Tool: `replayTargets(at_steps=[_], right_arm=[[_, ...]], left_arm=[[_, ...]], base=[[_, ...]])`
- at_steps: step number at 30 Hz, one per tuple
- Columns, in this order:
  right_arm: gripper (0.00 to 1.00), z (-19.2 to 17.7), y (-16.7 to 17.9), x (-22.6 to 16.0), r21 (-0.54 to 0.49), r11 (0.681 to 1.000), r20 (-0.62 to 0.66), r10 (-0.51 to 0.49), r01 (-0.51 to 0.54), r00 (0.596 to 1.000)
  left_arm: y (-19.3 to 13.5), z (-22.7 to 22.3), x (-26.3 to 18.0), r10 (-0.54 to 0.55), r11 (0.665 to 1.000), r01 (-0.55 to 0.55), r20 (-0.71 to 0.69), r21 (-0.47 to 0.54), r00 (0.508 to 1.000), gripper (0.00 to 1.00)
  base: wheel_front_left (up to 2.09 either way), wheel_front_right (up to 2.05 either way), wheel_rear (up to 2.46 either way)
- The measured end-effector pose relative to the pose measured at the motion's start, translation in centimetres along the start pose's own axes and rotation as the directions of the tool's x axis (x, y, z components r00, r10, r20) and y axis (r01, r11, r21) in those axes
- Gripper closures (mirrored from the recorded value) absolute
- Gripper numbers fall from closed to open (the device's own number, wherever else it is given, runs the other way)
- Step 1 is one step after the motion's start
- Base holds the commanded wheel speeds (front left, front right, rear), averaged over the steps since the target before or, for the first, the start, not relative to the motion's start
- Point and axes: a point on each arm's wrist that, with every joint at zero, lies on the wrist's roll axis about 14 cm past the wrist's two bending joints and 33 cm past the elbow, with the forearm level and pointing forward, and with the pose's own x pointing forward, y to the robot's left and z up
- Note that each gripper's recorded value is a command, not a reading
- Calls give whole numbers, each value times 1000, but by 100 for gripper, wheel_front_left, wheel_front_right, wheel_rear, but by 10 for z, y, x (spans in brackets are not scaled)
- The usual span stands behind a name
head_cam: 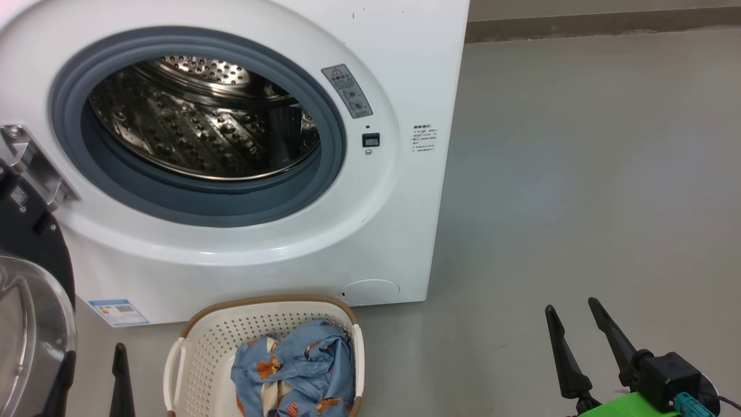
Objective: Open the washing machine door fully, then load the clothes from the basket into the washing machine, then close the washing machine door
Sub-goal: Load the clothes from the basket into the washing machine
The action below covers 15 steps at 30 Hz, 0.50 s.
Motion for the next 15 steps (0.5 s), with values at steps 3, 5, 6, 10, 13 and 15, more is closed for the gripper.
replayTargets(at_steps=[3, 5, 6, 10, 13, 15], right_arm=[[0, 0, 0, 0, 0, 1000, 1, 0, 0, 1000], [0, 1, 0, 0, 0, 1000, 2, 0, 0, 1000], [0, 0, 0, 0, 1, 1000, 1, 0, 0, 1000], [0, -3, 0, 0, 4, 1000, -8, 0, 0, 1000], [0, -9, 0, 1, 9, 1000, -27, -1, 2, 1000], [0, -14, -1, 1, 12, 1000, -40, -3, 4, 999]], left_arm=[[0, 1, 0, 0, 1000, 0, 2, 0, 1000, 0], [-1, 1, -1, -3, 1000, 3, 2, 0, 1000, 0], [-2, 0, -1, -7, 1000, 7, -1, 0, 1000, 0], [-5, -7, -4, -18, 1000, 18, -25, -4, 1000, 0], [-7, -14, -3, -27, 1000, 26, -48, -10, 998, 0], [-6, -20, -3, -24, 1000, 22, -67, -22, 997, 0]], base=[[0, 0, 0], [0, 0, 0], [0, 0, 0], [0, 0, 0], [0, 0, 0], [0, 0, 0]])
